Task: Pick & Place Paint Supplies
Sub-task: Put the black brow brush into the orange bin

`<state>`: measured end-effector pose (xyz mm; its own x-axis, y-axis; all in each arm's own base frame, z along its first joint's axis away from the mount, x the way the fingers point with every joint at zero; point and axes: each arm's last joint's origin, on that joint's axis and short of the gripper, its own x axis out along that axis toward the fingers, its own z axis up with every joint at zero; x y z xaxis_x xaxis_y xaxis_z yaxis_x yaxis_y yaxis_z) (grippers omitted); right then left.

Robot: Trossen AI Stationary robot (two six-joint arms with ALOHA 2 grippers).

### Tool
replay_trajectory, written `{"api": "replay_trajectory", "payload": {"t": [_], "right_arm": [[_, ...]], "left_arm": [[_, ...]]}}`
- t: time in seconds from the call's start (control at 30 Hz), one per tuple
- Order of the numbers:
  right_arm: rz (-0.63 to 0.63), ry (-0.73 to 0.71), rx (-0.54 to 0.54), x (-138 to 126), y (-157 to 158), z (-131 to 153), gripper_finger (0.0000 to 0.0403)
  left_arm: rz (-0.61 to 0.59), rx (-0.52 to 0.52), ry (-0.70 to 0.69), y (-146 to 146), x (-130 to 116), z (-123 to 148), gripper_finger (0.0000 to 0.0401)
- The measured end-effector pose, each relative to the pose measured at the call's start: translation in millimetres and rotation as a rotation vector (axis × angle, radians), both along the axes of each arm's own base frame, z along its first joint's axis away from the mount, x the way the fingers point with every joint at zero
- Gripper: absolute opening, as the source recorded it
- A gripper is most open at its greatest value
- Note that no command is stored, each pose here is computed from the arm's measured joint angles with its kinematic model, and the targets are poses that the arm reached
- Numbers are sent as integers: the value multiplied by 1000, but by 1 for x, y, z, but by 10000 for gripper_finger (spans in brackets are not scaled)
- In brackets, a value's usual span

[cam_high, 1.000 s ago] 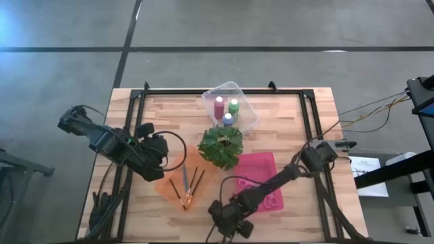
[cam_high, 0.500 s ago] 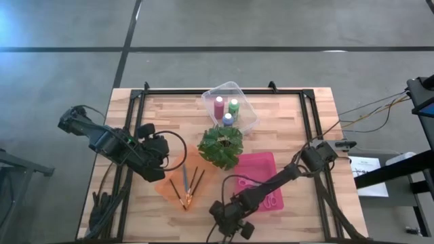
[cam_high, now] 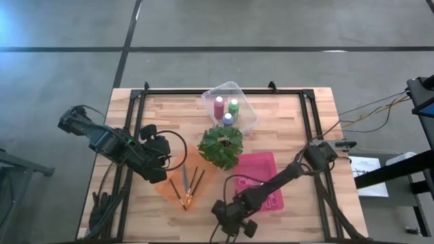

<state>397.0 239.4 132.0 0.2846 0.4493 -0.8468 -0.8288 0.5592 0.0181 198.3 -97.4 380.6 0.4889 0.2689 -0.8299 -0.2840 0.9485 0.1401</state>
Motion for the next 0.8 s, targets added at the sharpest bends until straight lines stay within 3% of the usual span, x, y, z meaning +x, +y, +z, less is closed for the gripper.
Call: {"api": "replay_trajectory", "payload": {"t": [0.17, 0.53, 0.8], "right_arm": [[23, -145, 3, -2, -4, 43, 8], [72, -526, 120, -12, -21, 149, 8], [54, -676, 99, 16, -58, 162, 8]], "left_arm": [[0, -2, -4, 0, 0, 0, 123], [7, -7, -6, 0, 0, 0, 123], [21, -33, -3, -1, 0, 0, 123]]}}
